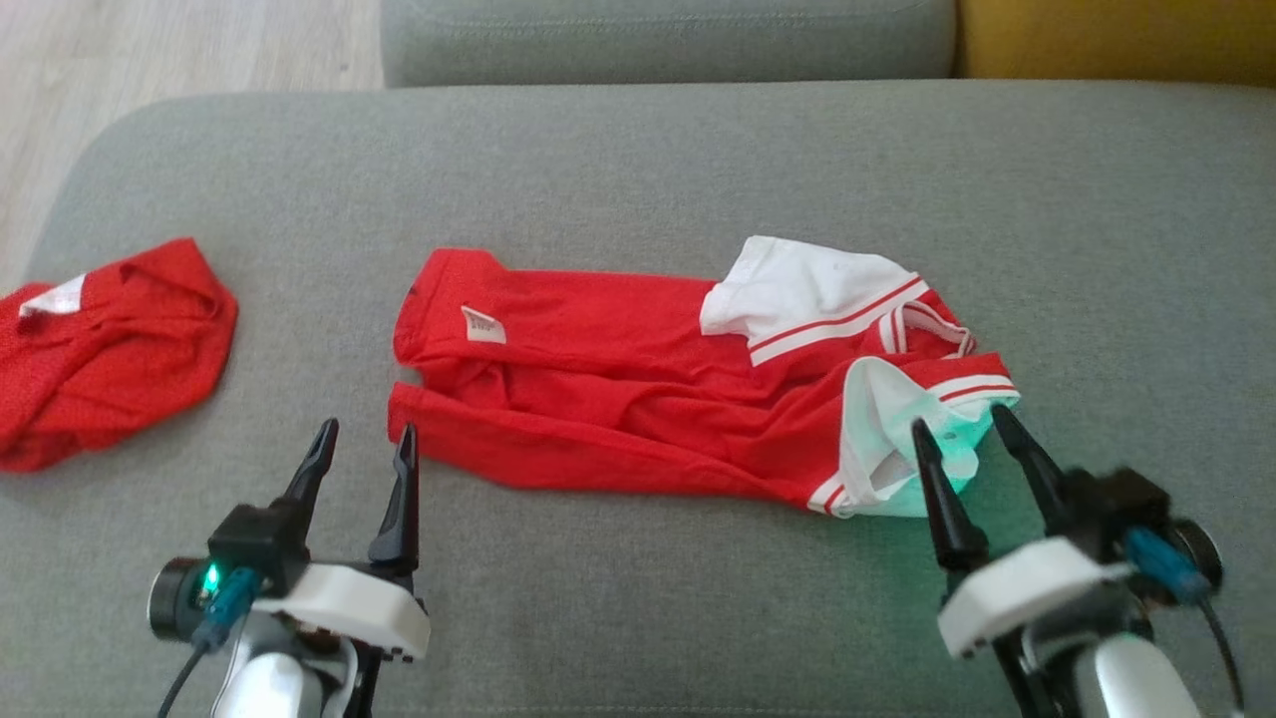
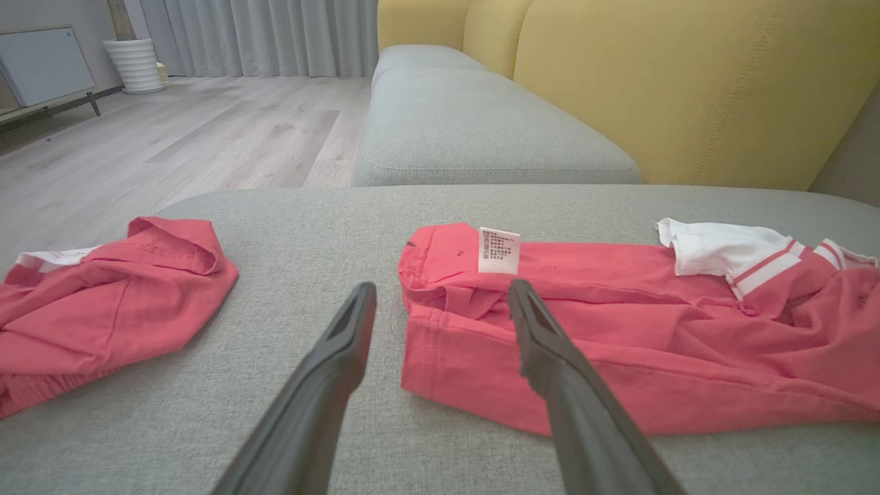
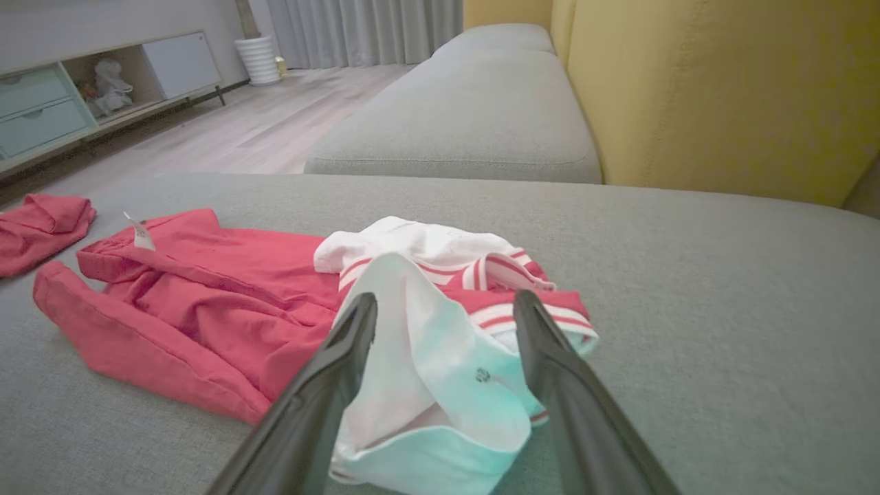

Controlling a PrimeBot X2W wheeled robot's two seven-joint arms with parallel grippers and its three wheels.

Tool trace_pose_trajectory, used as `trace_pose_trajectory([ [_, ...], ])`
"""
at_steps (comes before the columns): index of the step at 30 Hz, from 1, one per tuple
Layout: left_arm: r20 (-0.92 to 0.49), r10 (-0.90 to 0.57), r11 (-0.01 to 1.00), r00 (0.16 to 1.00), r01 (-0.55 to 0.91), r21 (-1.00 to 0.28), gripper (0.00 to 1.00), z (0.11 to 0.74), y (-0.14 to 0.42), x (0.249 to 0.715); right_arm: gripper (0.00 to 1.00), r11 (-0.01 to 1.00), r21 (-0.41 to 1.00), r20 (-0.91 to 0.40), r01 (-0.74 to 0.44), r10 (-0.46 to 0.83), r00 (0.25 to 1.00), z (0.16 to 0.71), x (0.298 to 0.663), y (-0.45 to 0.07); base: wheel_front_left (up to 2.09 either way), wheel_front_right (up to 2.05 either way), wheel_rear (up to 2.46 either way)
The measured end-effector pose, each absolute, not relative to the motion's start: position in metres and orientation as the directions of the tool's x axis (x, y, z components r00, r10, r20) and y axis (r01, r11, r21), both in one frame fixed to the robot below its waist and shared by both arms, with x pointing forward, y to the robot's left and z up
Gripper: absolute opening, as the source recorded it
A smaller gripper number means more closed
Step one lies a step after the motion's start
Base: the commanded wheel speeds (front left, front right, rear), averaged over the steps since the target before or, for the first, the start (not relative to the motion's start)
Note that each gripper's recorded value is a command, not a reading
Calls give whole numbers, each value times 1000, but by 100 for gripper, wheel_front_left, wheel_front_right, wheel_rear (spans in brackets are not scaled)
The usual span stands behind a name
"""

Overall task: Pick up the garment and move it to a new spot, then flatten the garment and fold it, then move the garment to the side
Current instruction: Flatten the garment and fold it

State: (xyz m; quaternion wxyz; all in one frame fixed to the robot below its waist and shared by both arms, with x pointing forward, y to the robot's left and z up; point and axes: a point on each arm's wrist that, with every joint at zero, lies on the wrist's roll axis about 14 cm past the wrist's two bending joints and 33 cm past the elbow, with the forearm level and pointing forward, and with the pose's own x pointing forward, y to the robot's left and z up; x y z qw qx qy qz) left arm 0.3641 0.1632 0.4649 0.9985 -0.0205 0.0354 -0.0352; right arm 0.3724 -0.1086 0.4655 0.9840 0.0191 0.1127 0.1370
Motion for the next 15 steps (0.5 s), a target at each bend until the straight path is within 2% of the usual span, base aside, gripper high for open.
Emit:
trace_pose_trajectory([
  [9, -66, -60, 997, 996, 57, -49, 100, 465, 167, 374, 100, 948, 2, -316, -319, 304, 899, 444, 402, -100, 0, 0, 0],
  [10, -69, -60, 997, 996, 56, -48, 100, 463, 167, 374, 65, 947, 2, -338, -322, 304, 891, 438, 402, -99, 0, 0, 0],
  [11, -74, -59, 997, 996, 56, -49, 100, 462, 167, 373, 15, 945, 2, -347, -326, 307, 886, 435, 402, -98, 0, 0, 0],
  [12, -77, -59, 997, 995, 55, -50, 100, 460, 168, 373, 0, 944, 4, -357, -329, 308, 882, 432, 402, -97, 0, 0, 0],
  [15, -88, -60, 997, 994, 55, -53, 100, 457, 167, 374, 0, 945, 8, -367, -326, 306, 878, 429, 403, -98, 0, 0, 0],
])
